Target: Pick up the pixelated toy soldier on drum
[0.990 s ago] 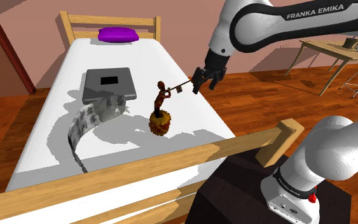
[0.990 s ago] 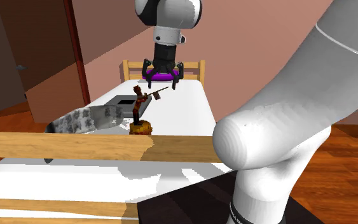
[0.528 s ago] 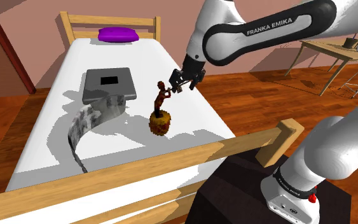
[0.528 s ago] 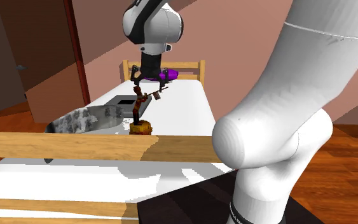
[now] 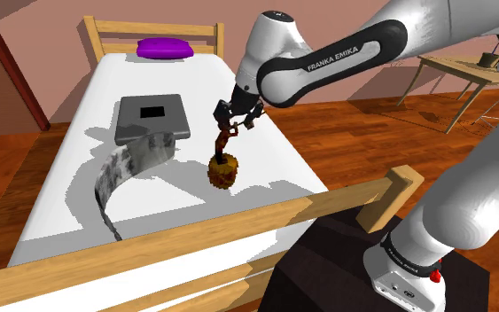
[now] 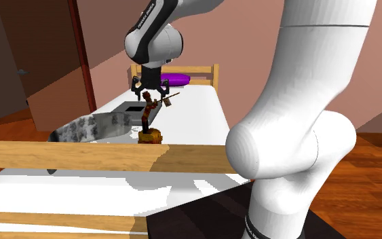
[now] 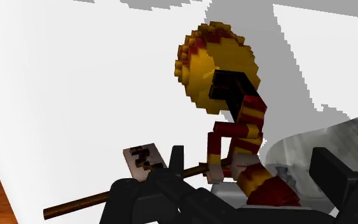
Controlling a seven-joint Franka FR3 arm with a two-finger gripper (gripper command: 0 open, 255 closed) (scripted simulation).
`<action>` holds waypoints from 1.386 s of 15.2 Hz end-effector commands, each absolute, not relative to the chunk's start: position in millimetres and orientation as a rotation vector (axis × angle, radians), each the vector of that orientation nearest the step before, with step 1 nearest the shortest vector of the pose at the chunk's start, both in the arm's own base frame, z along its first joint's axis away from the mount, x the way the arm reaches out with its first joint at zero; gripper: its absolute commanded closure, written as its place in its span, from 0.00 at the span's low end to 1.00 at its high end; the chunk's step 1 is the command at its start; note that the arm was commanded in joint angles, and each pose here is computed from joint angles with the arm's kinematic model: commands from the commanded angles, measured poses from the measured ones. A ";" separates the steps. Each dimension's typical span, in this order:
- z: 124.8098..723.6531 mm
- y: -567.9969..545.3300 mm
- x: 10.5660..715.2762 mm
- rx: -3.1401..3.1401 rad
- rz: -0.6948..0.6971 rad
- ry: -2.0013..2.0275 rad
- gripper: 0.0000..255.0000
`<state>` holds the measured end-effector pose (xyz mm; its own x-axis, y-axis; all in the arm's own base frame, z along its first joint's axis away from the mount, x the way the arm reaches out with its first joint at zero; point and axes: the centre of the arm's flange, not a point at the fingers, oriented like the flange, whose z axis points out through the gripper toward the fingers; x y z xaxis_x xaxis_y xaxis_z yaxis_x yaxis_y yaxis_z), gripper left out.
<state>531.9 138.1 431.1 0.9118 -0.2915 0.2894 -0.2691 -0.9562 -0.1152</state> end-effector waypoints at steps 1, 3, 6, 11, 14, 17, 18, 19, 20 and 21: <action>419.8 138.1 533.2 -2.999 -0.474 0.442 0.00; 409.3 138.1 533.2 -2.999 -0.474 0.442 0.00; 401.0 138.2 533.2 -2.999 -0.474 0.442 0.00; 400.8 138.3 533.8 -2.999 -0.475 0.442 1.00; 400.8 138.3 533.9 -2.999 -0.475 0.442 1.00; 406.2 138.2 533.2 -2.999 -0.474 0.442 1.00; 411.5 138.1 533.2 -2.999 -0.474 0.442 1.00; 416.8 138.1 533.2 -2.999 -0.474 0.442 1.00; 422.1 138.1 533.2 -2.999 -0.474 0.442 1.00; 427.4 138.1 533.2 -2.999 -0.474 0.442 1.00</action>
